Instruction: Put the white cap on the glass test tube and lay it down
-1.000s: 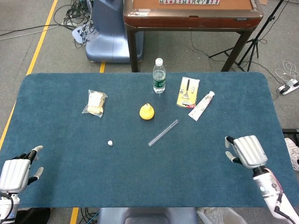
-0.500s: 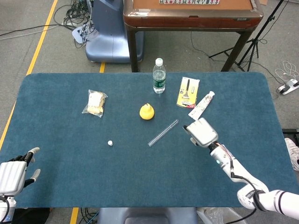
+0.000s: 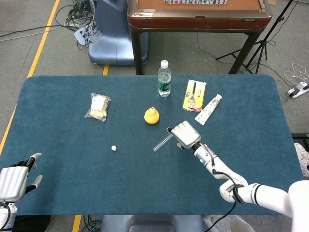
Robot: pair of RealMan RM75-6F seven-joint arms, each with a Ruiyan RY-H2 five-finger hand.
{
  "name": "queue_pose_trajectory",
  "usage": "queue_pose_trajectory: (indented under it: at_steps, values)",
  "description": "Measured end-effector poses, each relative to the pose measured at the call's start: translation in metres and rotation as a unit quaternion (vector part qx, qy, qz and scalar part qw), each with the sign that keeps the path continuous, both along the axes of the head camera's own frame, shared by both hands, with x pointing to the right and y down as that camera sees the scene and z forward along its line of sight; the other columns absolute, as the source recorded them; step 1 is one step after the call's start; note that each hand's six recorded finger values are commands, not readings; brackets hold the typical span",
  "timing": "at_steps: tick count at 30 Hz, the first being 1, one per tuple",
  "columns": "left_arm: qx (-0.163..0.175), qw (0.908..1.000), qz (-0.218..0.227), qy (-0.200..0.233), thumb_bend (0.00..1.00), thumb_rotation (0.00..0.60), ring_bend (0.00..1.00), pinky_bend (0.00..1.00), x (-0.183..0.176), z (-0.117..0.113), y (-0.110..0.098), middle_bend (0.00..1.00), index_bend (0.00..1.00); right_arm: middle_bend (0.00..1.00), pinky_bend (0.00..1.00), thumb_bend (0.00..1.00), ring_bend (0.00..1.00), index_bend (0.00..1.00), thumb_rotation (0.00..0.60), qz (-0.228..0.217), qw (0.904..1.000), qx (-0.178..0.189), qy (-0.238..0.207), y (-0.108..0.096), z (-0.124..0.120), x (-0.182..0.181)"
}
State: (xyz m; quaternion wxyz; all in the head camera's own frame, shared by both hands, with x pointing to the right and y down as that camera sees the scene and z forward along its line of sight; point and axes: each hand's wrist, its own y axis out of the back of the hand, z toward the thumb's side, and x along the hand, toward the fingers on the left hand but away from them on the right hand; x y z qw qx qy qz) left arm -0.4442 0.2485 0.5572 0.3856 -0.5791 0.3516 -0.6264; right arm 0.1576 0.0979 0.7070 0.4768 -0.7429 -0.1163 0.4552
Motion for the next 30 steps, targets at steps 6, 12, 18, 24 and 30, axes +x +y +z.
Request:
queue_pose_trajectory:
  at_steps: [6,12,18,24,30]
  values:
    - [-0.003,1.0000,-0.001,-0.002,0.25,0.600,0.49,0.60,-0.001,0.000,0.000,0.48,0.25,1.00,1.00,0.30,1.00,0.39,0.600,-0.005,0.9999,-0.014,-0.001,0.002,0.014,-0.009]
    - [-0.009,0.9999,-0.005,-0.002,0.25,0.600,0.49,0.60,-0.001,0.000,0.001,0.48,0.25,1.00,1.00,0.30,1.00,0.39,0.600,-0.010,0.9996,-0.027,0.001,0.006,0.025,-0.013]
    - [-0.010,0.9999,-0.006,-0.001,0.25,0.600,0.49,0.60,0.000,0.001,0.001,0.48,0.25,1.00,1.00,0.30,1.00,0.39,0.600,-0.014,0.9994,-0.031,0.002,0.007,0.034,-0.021]
    - [-0.012,0.9999,-0.010,0.000,0.25,0.600,0.49,0.60,-0.001,0.002,0.001,0.48,0.25,1.00,1.00,0.30,1.00,0.39,0.600,-0.016,0.9993,-0.032,0.005,0.003,0.043,-0.029]
    - [-0.015,0.9998,-0.016,0.004,0.25,0.600,0.49,0.60,-0.003,0.002,0.003,0.48,0.25,1.00,1.00,0.31,1.00,0.39,0.600,-0.023,0.9991,-0.035,0.010,0.005,0.050,-0.033]
